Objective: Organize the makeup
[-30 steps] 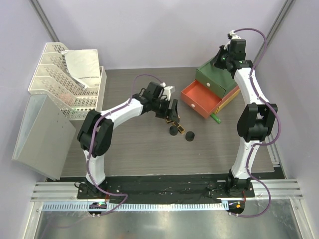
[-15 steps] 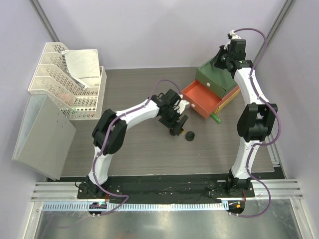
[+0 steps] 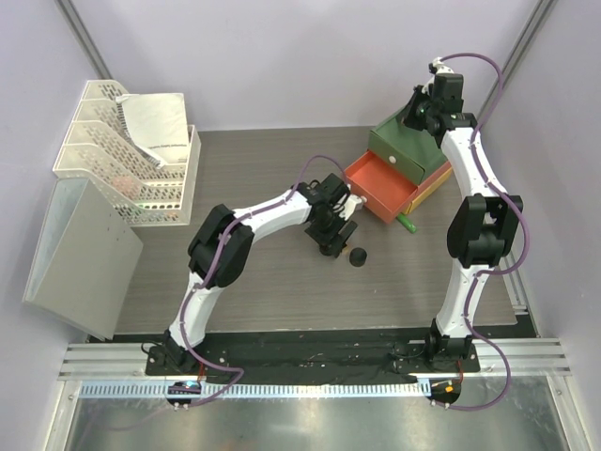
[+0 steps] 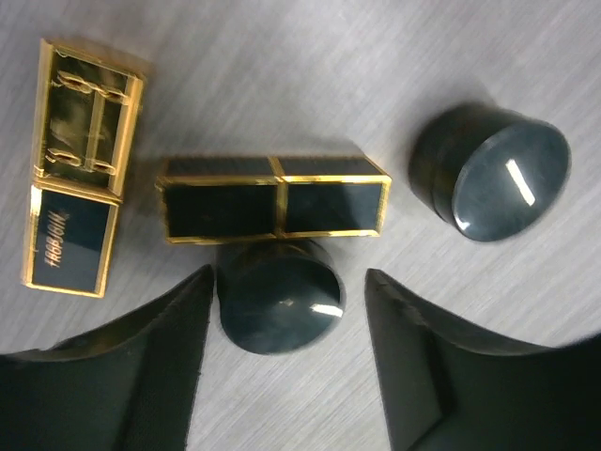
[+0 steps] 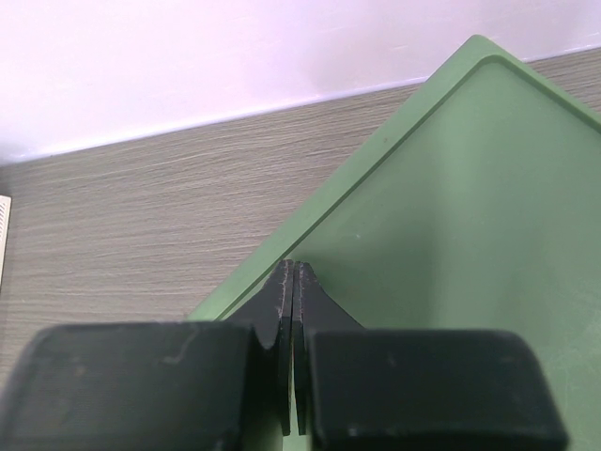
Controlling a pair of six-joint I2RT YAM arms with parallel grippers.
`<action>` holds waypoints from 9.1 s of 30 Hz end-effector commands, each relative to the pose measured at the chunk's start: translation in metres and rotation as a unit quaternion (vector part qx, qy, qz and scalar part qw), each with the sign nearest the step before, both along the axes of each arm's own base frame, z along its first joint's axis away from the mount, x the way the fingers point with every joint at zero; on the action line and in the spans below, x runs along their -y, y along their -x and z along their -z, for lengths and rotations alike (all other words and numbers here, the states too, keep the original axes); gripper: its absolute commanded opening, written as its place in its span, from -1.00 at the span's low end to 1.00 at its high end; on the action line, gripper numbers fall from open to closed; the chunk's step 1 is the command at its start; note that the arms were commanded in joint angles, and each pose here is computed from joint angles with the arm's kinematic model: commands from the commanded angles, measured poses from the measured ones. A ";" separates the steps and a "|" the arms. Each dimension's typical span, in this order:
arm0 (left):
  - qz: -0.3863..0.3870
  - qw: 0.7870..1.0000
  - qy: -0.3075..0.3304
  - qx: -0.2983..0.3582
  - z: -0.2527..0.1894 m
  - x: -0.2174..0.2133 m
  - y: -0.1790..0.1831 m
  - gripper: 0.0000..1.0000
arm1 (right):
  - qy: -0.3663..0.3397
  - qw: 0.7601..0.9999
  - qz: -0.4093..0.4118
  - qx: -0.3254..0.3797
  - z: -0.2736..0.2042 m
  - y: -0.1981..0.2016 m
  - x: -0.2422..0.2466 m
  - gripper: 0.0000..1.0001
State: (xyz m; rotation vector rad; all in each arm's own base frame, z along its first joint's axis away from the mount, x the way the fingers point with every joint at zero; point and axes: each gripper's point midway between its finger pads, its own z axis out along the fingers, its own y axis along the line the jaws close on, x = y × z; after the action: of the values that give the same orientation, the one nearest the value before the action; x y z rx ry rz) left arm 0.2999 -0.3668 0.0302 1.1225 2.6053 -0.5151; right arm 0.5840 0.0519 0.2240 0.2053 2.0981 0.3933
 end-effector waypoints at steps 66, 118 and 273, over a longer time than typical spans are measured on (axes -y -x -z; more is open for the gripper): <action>-0.097 0.923 0.319 0.192 -0.249 0.088 -0.139 0.67 | 0.033 0.934 -0.004 -0.356 0.194 0.111 0.009 -0.98; 0.117 0.989 0.085 0.033 -0.032 0.081 0.067 -0.91 | 0.026 0.935 -0.010 -0.354 0.189 0.114 0.006 -0.98; -0.279 0.746 0.549 -0.254 -0.109 0.142 -0.141 0.21 | 0.032 0.978 0.120 -0.167 0.036 0.078 0.081 -0.98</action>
State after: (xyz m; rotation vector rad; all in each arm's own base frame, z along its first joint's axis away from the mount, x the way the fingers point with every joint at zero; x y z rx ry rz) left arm 0.4404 -0.4952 0.1153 -0.2917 2.1568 -1.8906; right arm 0.5540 0.0128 0.2409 0.3634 2.1702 0.3187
